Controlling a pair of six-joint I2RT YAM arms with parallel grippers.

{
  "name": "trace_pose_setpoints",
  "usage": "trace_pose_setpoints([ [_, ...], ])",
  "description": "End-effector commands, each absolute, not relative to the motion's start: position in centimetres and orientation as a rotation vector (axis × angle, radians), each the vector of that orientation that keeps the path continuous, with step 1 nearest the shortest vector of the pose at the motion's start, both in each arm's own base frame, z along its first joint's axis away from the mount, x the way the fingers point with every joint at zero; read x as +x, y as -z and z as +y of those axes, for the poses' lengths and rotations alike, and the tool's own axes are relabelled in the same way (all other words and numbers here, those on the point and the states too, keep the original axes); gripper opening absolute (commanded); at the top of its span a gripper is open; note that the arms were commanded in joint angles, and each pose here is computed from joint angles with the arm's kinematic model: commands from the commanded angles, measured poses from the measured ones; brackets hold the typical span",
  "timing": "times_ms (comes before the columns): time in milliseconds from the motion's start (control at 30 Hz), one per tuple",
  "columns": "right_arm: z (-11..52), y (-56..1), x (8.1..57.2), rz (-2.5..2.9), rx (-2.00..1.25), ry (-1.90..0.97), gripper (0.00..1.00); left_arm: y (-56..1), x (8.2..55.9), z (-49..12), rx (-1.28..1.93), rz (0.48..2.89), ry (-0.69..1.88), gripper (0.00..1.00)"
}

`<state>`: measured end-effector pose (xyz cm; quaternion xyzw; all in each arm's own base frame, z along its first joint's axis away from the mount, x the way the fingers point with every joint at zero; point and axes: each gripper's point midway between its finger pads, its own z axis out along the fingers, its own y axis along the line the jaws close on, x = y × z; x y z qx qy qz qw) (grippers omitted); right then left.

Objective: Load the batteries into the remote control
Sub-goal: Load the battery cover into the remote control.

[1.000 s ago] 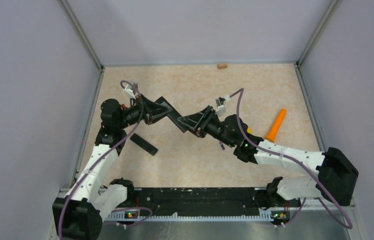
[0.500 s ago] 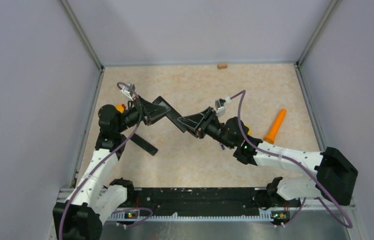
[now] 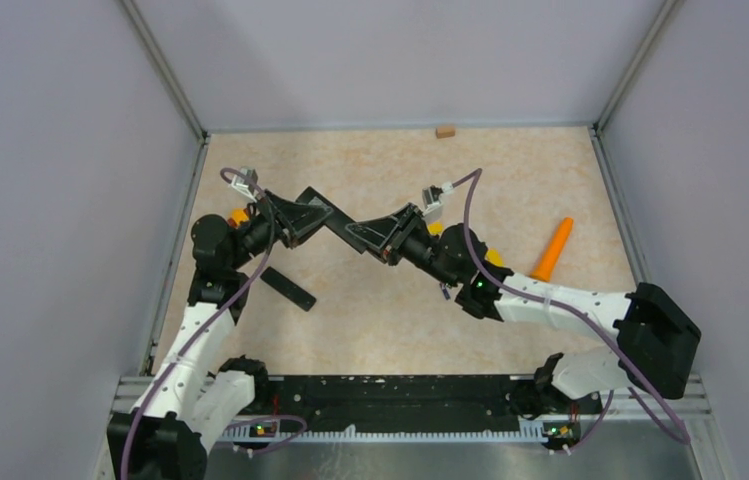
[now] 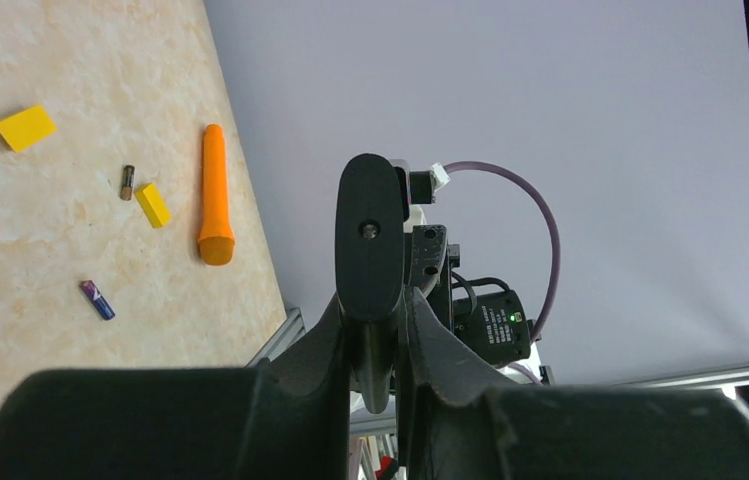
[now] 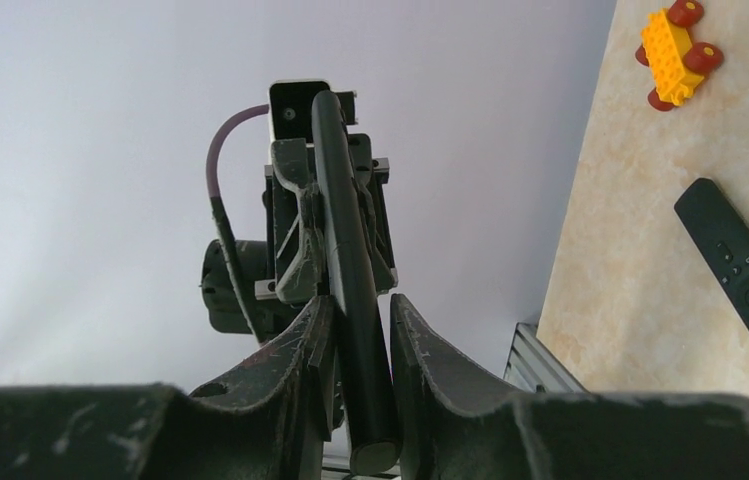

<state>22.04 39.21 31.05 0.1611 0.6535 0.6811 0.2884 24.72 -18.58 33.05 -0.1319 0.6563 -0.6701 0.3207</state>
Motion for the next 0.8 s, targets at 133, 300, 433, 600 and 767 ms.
trace_pose_setpoints([
  [133, 40.6, -29.1, 23.8, 1.809, 0.401, -1.707, 0.23, -36.1, 19.6, -20.3, 0.005, 1.694, 1.855, 0.00],
  [300, 40.2, -29.1, 23.2, 1.790, 0.261, -1.717, 0.32, -35.7, 20.7, -20.1, 0.005, 1.713, 1.769, 0.00],
  [433, 39.2, -29.5, 22.0, 1.747, 0.113, -1.723, 0.52, -34.9, 22.1, -20.0, -0.015, 1.740, 1.694, 0.00],
  [600, 36.3, -32.1, 19.9, 1.607, -0.068, -1.766, 0.72, -34.5, 22.8, -20.1, 0.001, 1.746, 1.689, 0.00],
  [767, 35.1, -33.5, 18.2, 1.574, -0.327, -1.629, 0.88, -34.5, 22.2, -20.3, 0.075, 1.746, 1.689, 0.00],
])
